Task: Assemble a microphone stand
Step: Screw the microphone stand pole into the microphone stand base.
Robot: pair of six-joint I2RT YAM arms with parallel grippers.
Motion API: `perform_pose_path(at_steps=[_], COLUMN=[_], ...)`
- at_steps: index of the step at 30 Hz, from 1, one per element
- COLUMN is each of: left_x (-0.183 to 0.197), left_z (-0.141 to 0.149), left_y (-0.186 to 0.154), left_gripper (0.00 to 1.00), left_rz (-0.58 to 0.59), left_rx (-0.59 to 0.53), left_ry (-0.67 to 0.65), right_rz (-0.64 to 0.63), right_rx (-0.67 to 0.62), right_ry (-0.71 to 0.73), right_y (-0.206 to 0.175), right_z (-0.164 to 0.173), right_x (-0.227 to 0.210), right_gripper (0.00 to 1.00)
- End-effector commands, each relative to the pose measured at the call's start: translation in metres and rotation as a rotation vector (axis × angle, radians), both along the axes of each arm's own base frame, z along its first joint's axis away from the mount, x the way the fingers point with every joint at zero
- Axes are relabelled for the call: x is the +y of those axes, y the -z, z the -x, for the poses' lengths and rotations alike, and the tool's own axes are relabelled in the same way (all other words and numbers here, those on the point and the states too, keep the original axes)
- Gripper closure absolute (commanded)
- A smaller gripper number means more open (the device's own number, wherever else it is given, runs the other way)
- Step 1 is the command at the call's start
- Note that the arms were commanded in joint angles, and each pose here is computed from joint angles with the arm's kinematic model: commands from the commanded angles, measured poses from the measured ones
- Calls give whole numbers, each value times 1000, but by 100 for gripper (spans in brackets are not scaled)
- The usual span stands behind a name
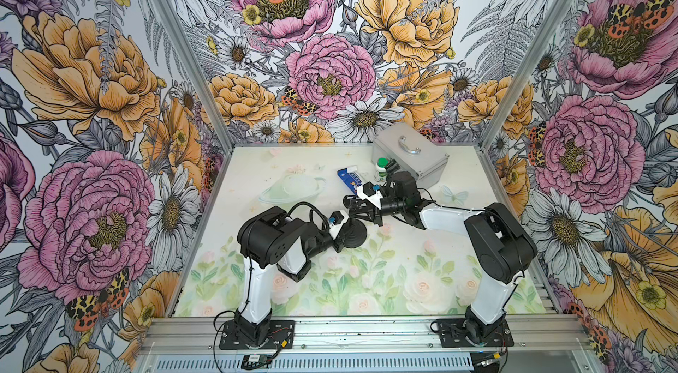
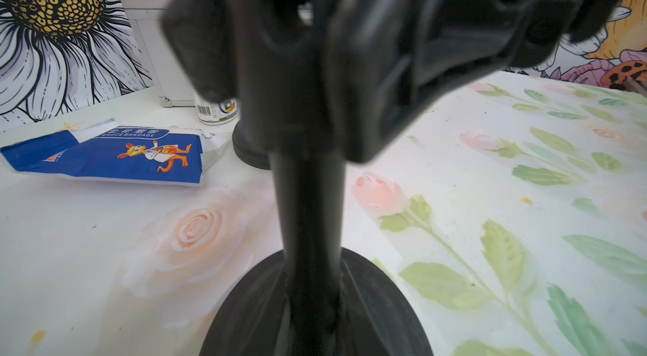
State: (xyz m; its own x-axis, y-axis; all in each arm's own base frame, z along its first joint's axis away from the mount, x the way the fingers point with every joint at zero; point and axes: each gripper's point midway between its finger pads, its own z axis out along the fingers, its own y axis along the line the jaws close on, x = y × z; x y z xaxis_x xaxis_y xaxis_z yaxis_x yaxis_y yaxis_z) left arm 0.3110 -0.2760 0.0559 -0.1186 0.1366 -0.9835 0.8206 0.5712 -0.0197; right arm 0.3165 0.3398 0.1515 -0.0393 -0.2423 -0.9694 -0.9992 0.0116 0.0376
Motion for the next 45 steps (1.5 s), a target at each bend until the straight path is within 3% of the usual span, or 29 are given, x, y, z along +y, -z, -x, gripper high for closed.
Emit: perform_pose_path(at_steps=[1, 5, 9, 12, 16, 18, 20, 24, 26, 34, 39, 43, 45], left_x=[1, 0, 1, 1, 1, 1, 1, 2, 2, 1, 2, 2, 2], left_z=[4, 3, 4, 4, 3, 4, 4, 3, 3, 3, 3, 3, 3], left_y=[13, 13, 13, 13, 12, 12, 12, 13, 13, 12, 14, 14, 14], left_gripper=[79, 79, 79, 80, 79, 79, 80, 80, 79, 80, 80, 80, 80], left_rz=[-22, -21, -20, -21, -17, -18, -17, -18, -18, -17, -19, -19, -19], left_rx=[39, 39, 42, 42, 42, 43, 44, 44, 45, 44, 48, 47, 49], left_ry=[15, 15, 16, 17, 12, 13, 13, 12, 13, 13, 12, 12, 13], right_rz=[49, 10, 10, -20, 10, 23, 23, -29, -54, -76, -56, -9, 15], right_rx=[15, -37, -162, -198, -189, -218, -252, -154, -100, -44, 19, 46, 30], right_ry=[165, 721, 1198, 1295, 1153, 1028, 857, 489, 267, 206, -36, -70, -17], right_y=[11, 17, 24, 33, 42, 39, 33, 21, 12, -1, -6, 2, 7], right_z=[-15, -55, -34, -11, 2, 9, 19, 41, 53, 15, 28, 23, 14], right_x=[1, -24, -51, -47, -21, -9, 4, 13, 8, -7, 8, 12, 12], right_gripper=[100, 100, 100, 100, 100, 78, 64, 54, 58, 55, 60, 74, 87])
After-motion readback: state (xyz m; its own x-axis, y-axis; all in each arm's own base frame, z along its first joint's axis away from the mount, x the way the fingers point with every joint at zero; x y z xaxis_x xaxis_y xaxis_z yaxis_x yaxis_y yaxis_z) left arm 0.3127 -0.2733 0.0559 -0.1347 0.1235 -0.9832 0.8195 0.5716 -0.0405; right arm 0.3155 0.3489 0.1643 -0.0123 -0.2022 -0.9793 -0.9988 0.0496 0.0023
